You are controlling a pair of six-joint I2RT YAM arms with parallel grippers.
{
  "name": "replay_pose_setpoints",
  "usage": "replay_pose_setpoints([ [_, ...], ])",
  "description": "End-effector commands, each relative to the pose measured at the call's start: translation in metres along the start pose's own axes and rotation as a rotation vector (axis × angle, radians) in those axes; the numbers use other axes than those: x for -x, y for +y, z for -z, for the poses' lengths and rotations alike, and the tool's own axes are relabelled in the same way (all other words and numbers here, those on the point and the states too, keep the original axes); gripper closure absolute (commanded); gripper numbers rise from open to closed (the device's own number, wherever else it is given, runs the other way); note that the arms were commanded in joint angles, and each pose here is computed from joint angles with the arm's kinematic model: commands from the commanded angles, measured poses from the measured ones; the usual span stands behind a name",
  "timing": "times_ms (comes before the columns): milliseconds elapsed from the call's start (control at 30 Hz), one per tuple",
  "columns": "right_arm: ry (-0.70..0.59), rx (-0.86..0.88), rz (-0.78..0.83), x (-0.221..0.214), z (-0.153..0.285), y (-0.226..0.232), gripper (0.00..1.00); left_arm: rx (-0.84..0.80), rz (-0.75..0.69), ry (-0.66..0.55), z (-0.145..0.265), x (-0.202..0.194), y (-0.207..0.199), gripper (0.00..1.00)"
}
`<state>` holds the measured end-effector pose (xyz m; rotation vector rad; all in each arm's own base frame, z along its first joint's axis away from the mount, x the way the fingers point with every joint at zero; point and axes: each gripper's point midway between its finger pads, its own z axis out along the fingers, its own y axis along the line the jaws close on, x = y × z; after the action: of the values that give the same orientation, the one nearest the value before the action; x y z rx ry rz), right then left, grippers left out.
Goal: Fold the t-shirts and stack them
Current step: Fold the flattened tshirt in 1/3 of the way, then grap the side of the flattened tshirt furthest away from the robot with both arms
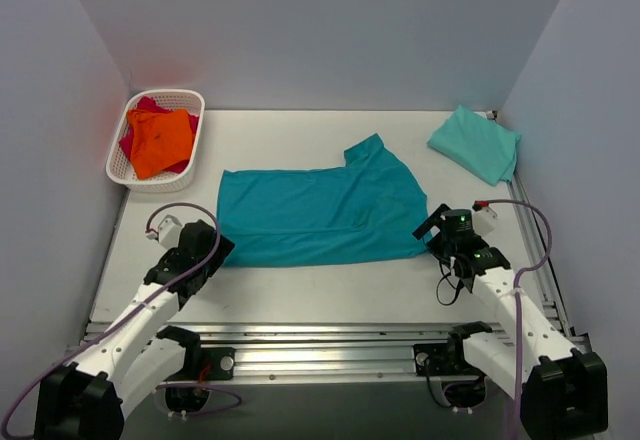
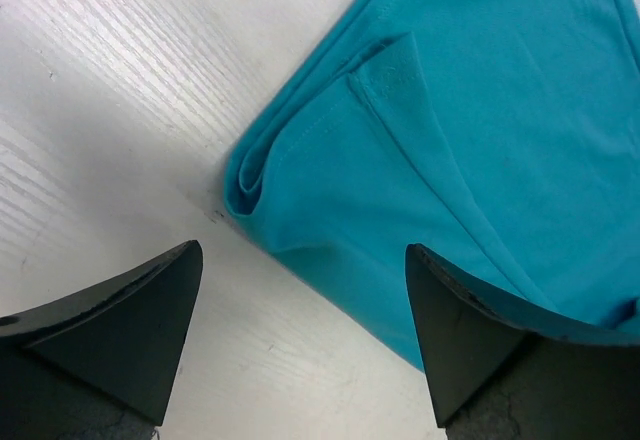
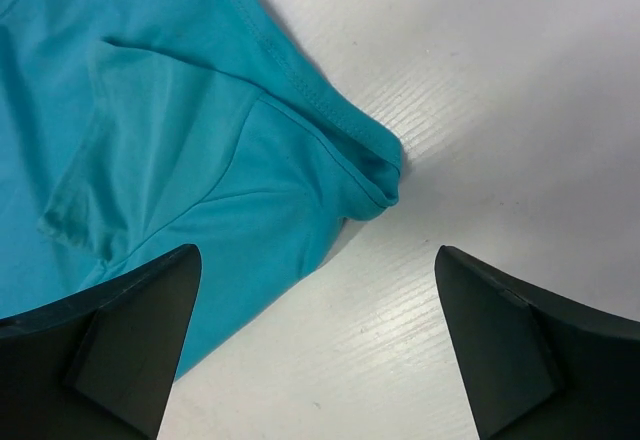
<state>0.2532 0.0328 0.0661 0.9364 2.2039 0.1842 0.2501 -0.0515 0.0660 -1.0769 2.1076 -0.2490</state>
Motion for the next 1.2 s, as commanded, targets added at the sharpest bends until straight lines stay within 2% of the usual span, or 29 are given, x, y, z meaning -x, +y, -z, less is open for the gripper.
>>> replay_pose_setpoints([
  [0,-0.039,-0.015,-0.017,0.009,0.015,-0.004,0.01,-0.047,0.011,-0.005,0.019,0.008,-0.010,0.09],
  [167,-0.179,0.198,-0.031,0.059,0.032,0.058,0.02,-0.220,-0.009,-0.128,0.036,0.048,-0.063,0.09],
  [267,-0.263,0.324,-0.002,0.095,0.037,0.108,0.02,-0.347,-0.107,-0.212,0.040,0.074,-0.114,0.09],
  [300,-0.236,0.337,0.065,0.101,0.029,0.129,0.02,-0.326,-0.198,-0.213,0.027,0.074,-0.120,0.08],
  [367,-0.196,0.305,0.120,0.107,0.017,0.146,0.02,-0.351,-0.240,-0.263,0.029,0.097,-0.151,0.08],
  [433,-0.166,0.293,0.161,0.118,-0.001,0.176,0.02,-0.317,-0.355,-0.220,0.003,0.093,-0.161,0.08],
  [500,-0.103,0.235,0.191,0.111,-0.029,0.184,0.02,-0.331,-0.376,-0.209,-0.003,0.111,-0.184,0.08],
  [533,-0.134,0.261,0.200,0.127,-0.024,0.207,0.02,-0.317,-0.402,-0.115,-0.023,0.097,-0.183,0.08],
  [567,-0.101,0.236,0.227,0.119,-0.044,0.211,0.02,-0.338,-0.385,-0.124,-0.022,0.115,-0.198,0.08],
  [633,-0.134,0.257,0.236,0.139,-0.044,0.238,0.02,-0.308,-0.396,-0.038,-0.044,0.108,-0.196,0.09],
  [667,-0.101,0.229,0.266,0.132,-0.062,0.238,0.02,-0.314,-0.391,-0.048,-0.043,0.119,-0.207,0.09],
  [700,-0.105,0.239,0.288,0.135,-0.066,0.245,0.02,-0.265,-0.396,-0.004,-0.059,0.114,-0.197,0.08],
  [767,-0.107,0.316,0.362,0.138,-0.079,0.270,0.02,-0.247,-0.402,0.014,-0.065,0.118,-0.199,0.07],
  [833,-0.115,0.317,0.379,0.144,-0.093,0.276,0.02,-0.280,-0.408,0.019,-0.072,0.122,-0.206,0.01],
  [867,-0.112,0.311,0.382,0.150,-0.107,0.282,0.02,-0.307,-0.407,0.023,-0.072,0.120,-0.209,0.06],
  [967,-0.063,0.443,0.436,0.138,-0.116,0.314,0.01,-0.356,-0.397,-0.004,-0.073,0.124,-0.211,0.06],
  [1167,-0.073,0.500,0.502,0.143,-0.137,0.331,0.00,-0.336,-0.361,-0.032,-0.083,0.138,-0.198,0.06],
])
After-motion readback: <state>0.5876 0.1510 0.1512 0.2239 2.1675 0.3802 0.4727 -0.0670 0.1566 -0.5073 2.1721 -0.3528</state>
